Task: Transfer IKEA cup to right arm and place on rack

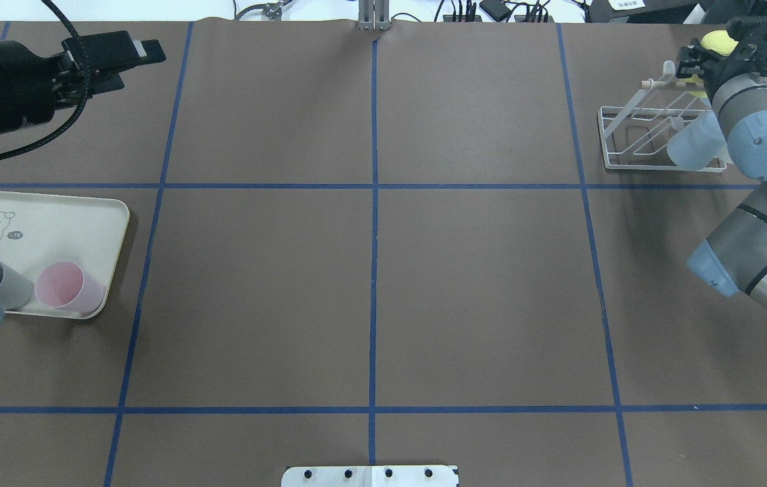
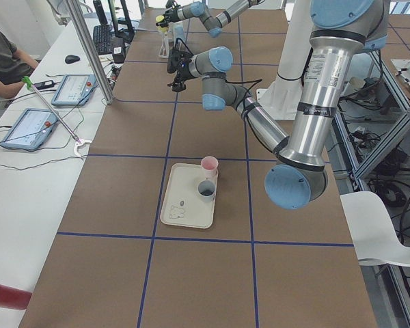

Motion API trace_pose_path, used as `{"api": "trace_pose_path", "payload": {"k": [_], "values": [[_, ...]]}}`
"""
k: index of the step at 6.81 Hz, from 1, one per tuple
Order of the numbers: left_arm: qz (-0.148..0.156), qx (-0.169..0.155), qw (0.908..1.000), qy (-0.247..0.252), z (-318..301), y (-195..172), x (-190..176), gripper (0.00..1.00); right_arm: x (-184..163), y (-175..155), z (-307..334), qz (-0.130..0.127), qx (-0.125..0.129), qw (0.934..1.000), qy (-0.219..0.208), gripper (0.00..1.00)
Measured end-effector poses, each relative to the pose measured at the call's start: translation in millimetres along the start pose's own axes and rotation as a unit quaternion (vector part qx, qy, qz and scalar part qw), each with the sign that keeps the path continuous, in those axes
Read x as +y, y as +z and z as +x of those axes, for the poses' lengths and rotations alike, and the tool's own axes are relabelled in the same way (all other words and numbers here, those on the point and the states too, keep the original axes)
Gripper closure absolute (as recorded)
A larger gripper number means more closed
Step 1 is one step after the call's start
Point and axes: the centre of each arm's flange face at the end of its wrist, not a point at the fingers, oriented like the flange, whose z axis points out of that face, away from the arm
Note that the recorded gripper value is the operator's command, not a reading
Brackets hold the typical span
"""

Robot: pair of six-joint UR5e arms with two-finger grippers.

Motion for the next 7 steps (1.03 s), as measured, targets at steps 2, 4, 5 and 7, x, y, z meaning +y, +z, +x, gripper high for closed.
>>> {"api": "trace_pose_path", "payload": {"k": [2,4,5,7], "values": [[0.000,0.001,1.0000,-0.001,1,0,0,0.00,1,-2,0,-0.004,-0.011,0.9999,0.001,0.00],[0.000,0.004,1.0000,-0.002,3,-1,0,0.00,4,-6,5,-0.008,-0.034,0.9994,-0.006,0.00],[0.000,0.005,1.0000,-0.002,5,-1,0,0.00,-1,-7,6,-0.007,-0.040,0.9992,-0.006,0.00],[0.000,0.006,1.0000,-0.002,6,-2,-1,0.00,-43,-11,26,-0.015,-0.066,0.9977,0.007,0.00]]}}
